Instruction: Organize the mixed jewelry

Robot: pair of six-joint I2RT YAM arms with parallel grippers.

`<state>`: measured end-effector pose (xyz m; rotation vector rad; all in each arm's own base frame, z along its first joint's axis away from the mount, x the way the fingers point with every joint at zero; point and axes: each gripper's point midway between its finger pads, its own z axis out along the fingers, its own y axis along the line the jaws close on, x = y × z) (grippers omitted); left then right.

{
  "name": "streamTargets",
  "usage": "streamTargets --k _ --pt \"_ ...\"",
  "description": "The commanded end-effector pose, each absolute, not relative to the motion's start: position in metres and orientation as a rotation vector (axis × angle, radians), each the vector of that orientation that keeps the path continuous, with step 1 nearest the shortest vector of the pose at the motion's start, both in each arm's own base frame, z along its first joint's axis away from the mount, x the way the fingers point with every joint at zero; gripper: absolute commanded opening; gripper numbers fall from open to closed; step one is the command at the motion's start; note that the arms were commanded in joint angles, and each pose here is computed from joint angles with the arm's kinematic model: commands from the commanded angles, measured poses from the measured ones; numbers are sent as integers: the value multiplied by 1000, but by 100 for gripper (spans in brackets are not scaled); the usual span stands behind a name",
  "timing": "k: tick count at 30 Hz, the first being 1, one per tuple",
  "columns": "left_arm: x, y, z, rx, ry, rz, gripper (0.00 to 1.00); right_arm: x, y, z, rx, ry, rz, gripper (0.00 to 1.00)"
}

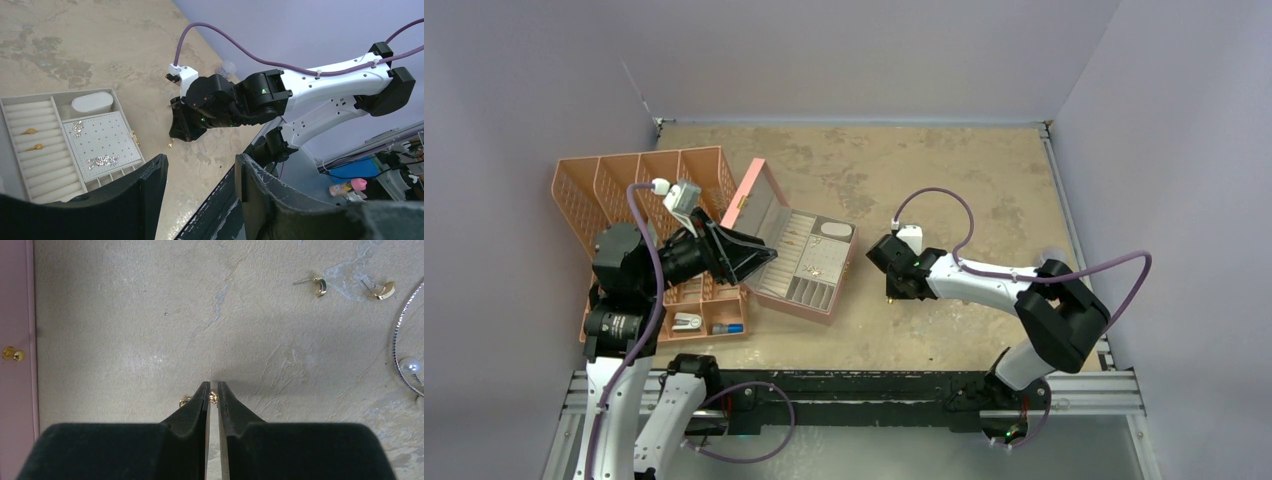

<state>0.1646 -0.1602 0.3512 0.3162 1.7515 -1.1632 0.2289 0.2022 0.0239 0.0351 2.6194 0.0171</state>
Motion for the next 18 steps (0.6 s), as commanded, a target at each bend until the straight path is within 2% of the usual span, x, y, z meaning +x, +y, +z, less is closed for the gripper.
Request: streamTargets --k 1,6,18 --pt "169 -159 354 329 1722 -1140 51 235 207 34 39 2599 16 13" --pt "169 -159 353 325 1724 -1140 51 232 203 32 61 2606 3 17" --pt "171 -158 349 311 1735 -1140 49 224 203 34 47 2633 26 17"
